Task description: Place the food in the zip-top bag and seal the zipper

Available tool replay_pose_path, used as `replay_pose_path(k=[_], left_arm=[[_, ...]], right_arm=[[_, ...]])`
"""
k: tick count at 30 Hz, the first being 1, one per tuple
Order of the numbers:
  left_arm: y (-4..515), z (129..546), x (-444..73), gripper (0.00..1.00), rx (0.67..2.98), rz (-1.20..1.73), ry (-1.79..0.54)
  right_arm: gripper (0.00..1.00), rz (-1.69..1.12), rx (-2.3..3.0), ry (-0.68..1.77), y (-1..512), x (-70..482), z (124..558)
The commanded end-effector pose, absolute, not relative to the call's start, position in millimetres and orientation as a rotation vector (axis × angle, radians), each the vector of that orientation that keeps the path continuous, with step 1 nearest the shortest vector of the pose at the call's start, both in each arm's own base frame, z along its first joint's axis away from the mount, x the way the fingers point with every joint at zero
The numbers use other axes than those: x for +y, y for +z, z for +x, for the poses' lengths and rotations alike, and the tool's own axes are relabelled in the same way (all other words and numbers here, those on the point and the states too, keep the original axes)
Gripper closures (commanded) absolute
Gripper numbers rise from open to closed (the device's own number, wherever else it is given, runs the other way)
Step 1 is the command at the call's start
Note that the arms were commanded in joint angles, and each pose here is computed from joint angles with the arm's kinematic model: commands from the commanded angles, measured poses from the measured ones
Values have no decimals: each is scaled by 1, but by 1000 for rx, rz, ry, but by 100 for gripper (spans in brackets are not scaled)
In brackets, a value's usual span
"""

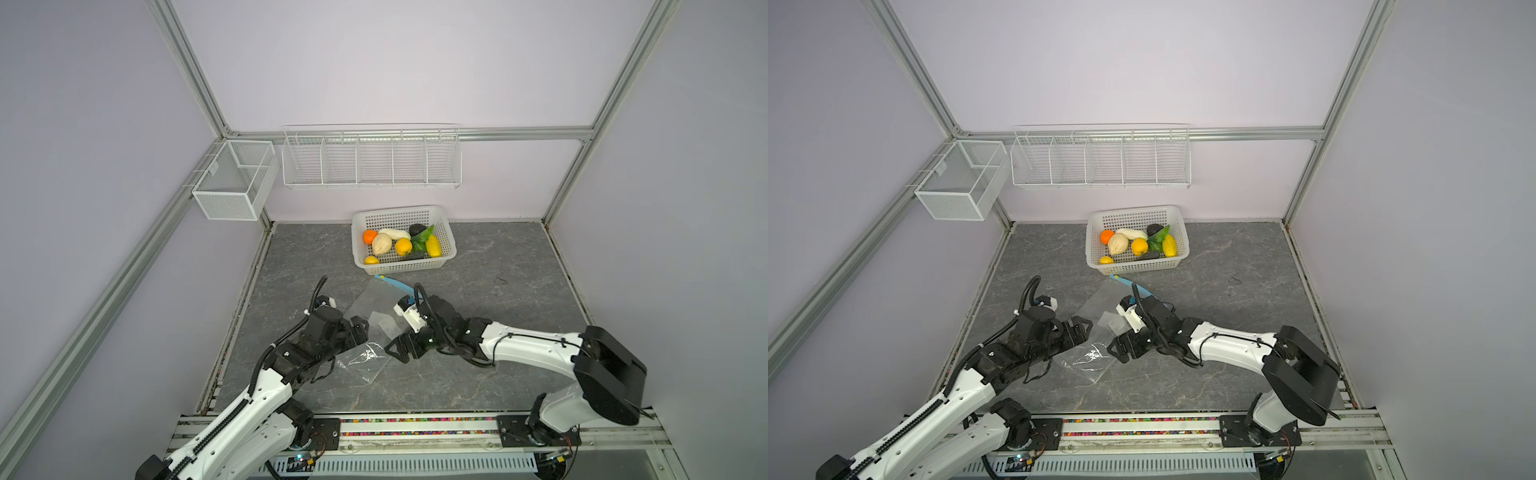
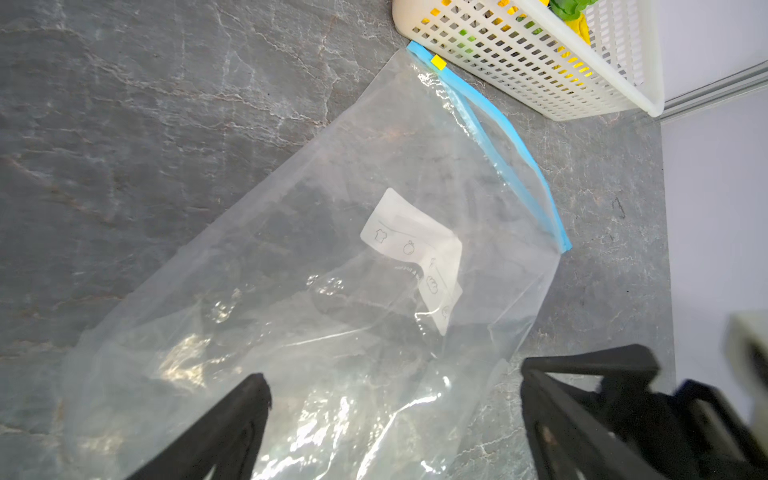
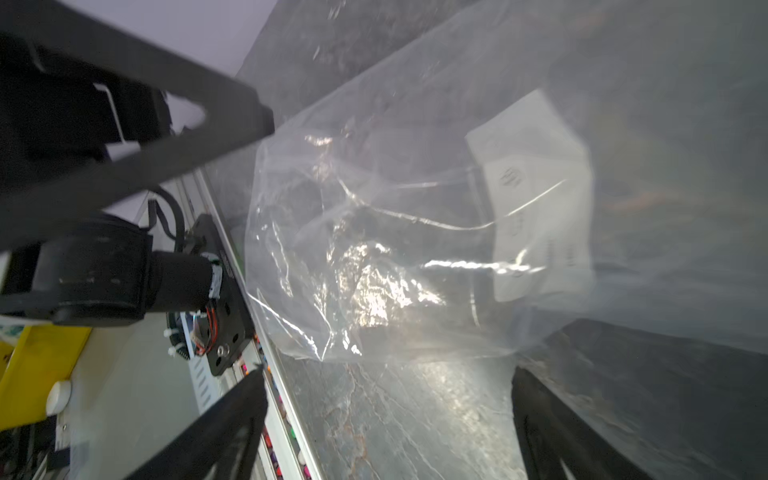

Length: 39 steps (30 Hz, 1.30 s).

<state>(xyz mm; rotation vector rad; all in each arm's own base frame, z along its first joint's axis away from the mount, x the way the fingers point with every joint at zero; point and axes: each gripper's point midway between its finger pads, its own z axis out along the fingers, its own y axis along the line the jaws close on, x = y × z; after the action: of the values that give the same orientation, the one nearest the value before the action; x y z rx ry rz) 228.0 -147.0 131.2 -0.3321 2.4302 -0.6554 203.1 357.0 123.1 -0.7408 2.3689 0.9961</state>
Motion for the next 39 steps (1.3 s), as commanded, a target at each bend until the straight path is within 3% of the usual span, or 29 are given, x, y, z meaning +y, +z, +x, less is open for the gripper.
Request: replay_pose_path(k=[1, 9, 23, 29, 33, 39], left_arm=[[153, 259, -153, 6, 2357, -331, -703], [187, 366, -131, 6, 2220, -392, -648], [170, 514, -126, 7, 2177, -461, -627], [161, 558, -138, 11, 2164, -427, -679], [144, 569, -160, 18, 2196, -390, -792], [145, 567, -191, 22, 2171, -309, -898]], right_arm=[[8, -555, 2338, 832, 146, 324, 245], [7, -184, 2352, 577, 160, 238, 350], [8, 128, 2302, 632, 135, 173, 499], [4, 95, 2274, 724, 125, 189, 531], [0, 46, 2247, 811, 129, 207, 536], [5, -33, 2240, 784, 137, 214, 531]])
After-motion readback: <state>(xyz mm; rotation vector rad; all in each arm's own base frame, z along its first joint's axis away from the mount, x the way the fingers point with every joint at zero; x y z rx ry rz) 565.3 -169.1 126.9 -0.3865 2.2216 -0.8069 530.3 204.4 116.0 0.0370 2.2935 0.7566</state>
